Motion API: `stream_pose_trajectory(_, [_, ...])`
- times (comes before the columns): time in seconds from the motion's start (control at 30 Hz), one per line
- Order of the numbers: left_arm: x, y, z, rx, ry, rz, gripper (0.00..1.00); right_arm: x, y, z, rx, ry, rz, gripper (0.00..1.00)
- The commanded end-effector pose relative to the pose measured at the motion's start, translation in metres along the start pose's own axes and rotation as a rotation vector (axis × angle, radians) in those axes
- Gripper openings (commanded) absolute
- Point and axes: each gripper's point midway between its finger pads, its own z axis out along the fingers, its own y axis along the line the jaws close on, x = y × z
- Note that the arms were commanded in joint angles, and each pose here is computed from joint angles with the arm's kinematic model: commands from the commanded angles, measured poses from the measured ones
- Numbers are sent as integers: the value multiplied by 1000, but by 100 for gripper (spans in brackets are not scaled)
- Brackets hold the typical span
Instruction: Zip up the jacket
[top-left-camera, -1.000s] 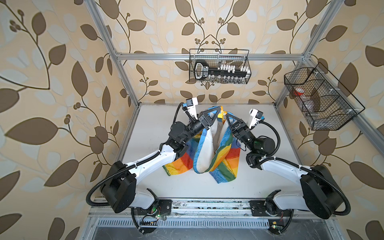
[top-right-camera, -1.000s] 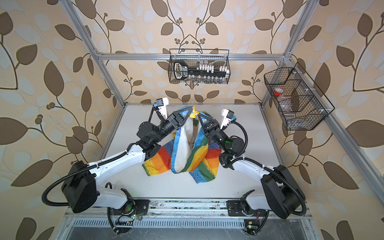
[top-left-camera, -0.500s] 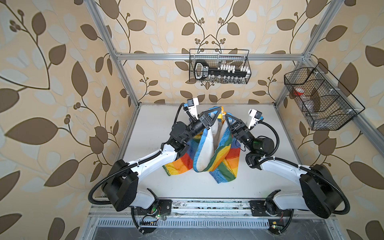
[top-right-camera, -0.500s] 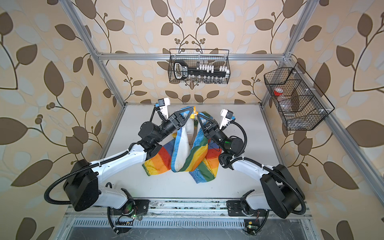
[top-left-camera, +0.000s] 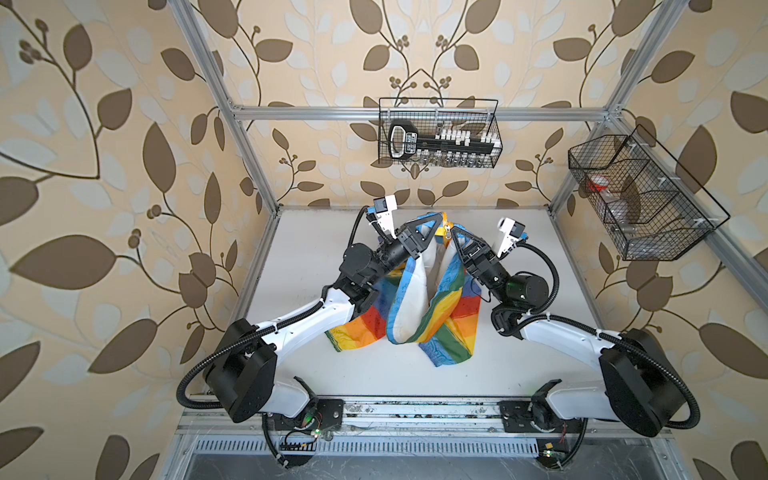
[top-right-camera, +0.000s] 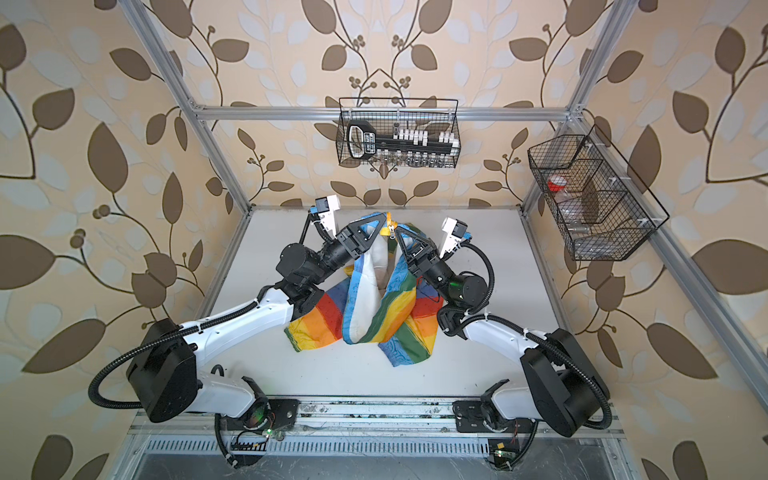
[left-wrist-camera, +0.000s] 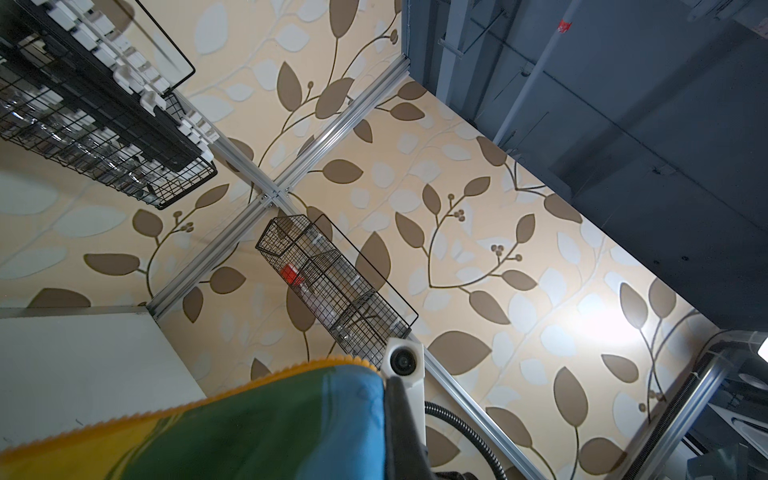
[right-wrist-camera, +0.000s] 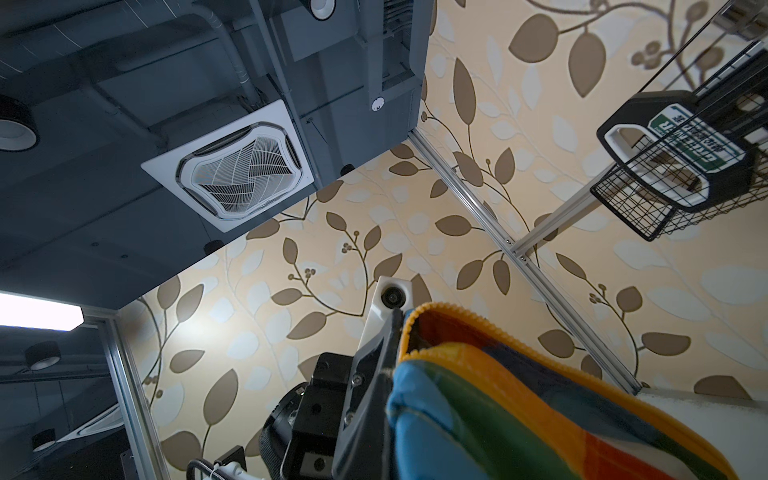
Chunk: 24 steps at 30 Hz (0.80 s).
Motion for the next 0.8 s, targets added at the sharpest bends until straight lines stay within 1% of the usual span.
stream_pose_trajectory(0.0, [-9, -32, -1, 112, -32, 22, 0, -15, 20, 8, -72, -55, -22, 0])
stream_pose_trajectory(0.53, [4, -30, 1, 108, 16, 3, 0, -20, 16, 11, -65, -68, -24, 0])
stream_pose_trajectory(0.77, [11, -19, -1, 31, 59, 22, 0, -29, 21, 10, -79, -74, -23, 0])
